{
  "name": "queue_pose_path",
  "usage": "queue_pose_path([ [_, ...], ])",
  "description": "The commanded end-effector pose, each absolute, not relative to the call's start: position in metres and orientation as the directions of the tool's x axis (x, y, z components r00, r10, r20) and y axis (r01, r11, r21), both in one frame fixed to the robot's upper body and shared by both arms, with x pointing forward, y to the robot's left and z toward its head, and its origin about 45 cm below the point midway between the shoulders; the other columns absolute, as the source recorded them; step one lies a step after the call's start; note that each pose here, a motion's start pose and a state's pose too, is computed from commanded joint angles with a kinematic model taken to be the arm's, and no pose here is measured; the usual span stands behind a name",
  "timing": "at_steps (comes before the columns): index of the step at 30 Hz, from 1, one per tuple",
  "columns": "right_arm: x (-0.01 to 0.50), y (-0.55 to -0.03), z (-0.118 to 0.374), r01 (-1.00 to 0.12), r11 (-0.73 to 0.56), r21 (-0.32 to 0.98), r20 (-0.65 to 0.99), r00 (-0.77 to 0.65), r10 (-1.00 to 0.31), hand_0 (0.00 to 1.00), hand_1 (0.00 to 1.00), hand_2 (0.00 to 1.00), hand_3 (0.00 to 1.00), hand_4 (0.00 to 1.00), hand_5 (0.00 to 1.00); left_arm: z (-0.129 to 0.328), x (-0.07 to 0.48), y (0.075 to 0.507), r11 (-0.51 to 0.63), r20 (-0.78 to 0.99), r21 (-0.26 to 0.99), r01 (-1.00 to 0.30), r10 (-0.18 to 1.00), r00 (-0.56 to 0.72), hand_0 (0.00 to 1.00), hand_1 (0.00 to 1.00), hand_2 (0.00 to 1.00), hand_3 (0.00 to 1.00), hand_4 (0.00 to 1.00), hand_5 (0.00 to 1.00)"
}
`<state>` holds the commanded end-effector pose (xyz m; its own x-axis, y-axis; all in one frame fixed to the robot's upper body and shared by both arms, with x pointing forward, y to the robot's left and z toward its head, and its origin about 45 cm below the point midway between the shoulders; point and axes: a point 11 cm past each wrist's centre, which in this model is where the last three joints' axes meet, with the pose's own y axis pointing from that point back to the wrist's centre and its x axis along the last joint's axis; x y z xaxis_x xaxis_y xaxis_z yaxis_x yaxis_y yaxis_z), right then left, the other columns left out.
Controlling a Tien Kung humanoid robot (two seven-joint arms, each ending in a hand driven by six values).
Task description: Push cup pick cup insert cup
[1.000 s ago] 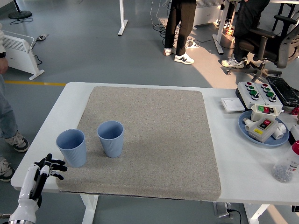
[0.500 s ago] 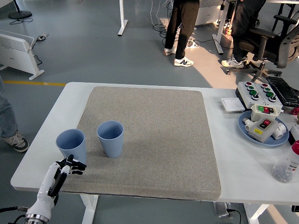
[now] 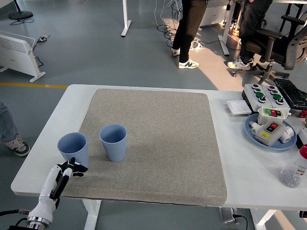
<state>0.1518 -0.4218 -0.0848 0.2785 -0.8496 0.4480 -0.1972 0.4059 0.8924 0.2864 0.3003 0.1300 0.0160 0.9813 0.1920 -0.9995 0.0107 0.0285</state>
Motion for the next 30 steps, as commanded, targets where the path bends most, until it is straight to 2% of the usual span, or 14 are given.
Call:
queue_pose_path([
  [30, 0.150, -0.419, -0.086, -0.192, 0.402, 0.895, 0.443, 0.282, -0.851, 0.523, 0.544, 0.623, 0.567, 0.118, 0.454, 0.128, 0.301, 0.310, 0.005, 0.227, 0.026, -1.000, 0.974, 0.011, 0.513, 0.544, 0.514, 0.461, 0.580, 0.998],
])
